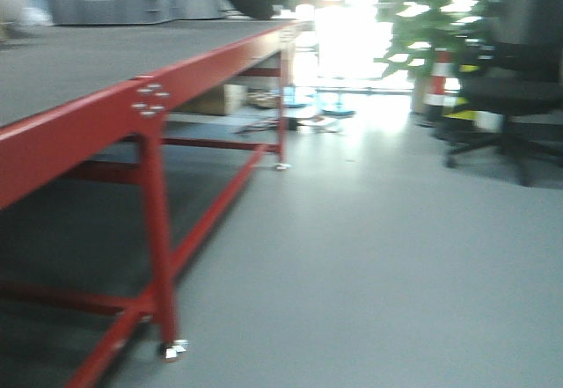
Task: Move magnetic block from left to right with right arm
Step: 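Hold the cube in the right gripper while the base turns away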
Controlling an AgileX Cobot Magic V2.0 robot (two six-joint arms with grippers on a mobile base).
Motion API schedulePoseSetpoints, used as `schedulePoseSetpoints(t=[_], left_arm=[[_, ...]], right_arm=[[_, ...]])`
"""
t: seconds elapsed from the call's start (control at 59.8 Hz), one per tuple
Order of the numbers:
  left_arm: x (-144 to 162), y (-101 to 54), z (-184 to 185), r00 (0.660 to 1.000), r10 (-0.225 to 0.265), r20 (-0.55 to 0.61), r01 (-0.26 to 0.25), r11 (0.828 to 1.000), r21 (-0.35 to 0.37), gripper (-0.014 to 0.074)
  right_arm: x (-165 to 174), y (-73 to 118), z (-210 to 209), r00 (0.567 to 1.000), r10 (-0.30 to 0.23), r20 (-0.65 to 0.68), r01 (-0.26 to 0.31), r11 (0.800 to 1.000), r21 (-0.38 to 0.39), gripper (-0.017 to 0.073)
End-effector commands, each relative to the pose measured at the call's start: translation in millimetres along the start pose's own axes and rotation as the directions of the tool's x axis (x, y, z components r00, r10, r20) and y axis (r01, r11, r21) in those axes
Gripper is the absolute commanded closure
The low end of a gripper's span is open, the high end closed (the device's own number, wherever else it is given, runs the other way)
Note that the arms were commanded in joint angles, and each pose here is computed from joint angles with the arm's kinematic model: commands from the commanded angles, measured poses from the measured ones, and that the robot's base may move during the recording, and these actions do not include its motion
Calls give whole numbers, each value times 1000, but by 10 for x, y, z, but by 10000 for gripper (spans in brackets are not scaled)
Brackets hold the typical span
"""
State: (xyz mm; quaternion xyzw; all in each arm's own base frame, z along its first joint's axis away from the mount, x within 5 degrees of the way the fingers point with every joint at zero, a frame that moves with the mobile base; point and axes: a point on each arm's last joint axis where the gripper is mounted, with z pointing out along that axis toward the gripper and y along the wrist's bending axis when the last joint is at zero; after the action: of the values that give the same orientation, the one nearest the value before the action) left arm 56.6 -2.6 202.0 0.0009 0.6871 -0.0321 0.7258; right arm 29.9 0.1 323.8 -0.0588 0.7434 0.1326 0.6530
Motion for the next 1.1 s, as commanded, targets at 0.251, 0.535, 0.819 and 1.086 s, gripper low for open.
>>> schedulePoseSetpoints(t=[0.251, 0.535, 0.819, 1.086], left_arm=[[-57, -3, -11, 996, -5, 91, 4, 1000, 6, 710], [-57, -3, -11, 996, -5, 91, 4, 1000, 6, 710], [-57, -3, -11, 996, -5, 91, 4, 1000, 6, 710], [-52, -3, -12, 996, -5, 91, 4, 1000, 6, 710]], right_arm=[[-147, 21, -15, 995, -28, 96, 29, 1000, -9, 326], [-147, 21, -15, 995, -28, 96, 29, 1000, -9, 326], [-147, 21, -15, 995, -28, 96, 29, 1000, -9, 326], [-147, 21, -15, 995, -28, 96, 29, 1000, -9, 326]])
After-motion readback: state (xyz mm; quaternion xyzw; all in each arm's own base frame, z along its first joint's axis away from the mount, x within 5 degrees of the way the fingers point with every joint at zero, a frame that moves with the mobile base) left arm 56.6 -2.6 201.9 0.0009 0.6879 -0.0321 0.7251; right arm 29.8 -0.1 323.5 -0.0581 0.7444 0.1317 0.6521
